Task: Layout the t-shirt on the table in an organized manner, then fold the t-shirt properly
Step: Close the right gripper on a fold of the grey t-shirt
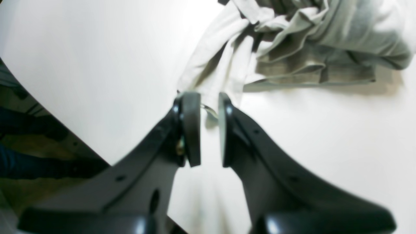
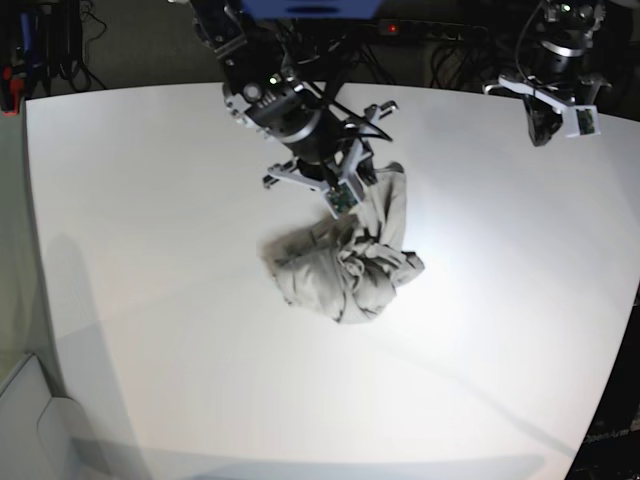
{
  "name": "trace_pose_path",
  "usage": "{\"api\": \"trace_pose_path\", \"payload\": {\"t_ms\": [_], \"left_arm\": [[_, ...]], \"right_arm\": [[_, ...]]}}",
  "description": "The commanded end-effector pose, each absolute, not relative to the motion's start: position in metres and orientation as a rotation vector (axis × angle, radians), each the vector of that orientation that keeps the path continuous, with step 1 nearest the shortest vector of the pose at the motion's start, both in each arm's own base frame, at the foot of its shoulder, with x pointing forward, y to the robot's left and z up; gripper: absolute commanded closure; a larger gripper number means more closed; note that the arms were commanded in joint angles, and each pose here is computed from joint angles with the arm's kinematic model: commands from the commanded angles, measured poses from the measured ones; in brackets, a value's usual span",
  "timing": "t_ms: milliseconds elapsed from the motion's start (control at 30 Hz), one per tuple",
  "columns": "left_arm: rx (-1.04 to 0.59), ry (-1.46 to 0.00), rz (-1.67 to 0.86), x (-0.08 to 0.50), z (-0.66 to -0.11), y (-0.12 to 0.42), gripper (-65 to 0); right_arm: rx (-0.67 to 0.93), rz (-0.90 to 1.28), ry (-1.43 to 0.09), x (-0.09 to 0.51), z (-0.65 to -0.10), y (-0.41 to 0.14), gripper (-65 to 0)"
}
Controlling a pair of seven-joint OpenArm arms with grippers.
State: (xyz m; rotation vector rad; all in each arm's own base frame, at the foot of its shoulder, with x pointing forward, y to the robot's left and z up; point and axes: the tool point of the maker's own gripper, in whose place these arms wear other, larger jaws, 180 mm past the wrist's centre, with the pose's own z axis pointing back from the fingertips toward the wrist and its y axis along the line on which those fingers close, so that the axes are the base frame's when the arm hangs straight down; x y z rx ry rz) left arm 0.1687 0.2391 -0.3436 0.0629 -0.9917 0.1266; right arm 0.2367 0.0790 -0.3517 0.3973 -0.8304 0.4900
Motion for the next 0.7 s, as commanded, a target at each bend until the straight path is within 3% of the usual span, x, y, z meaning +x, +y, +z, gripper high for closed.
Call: {"api": "trace_pose_path", "payload": {"t_ms": [0,667], "left_arm": [[0.065,-1.029,0.116,0.173,-0.334,0.239,-0.2],[0.06,-1.027,0.115,0.173,-0.334,0.238,-0.2]], "right_arm": [[0.426,0.499,-0.877,0.242,-0.339,0.086,-11.5],[0.428,0.539,-0.857,0.244,-0.347,0.096,-11.5]]}}
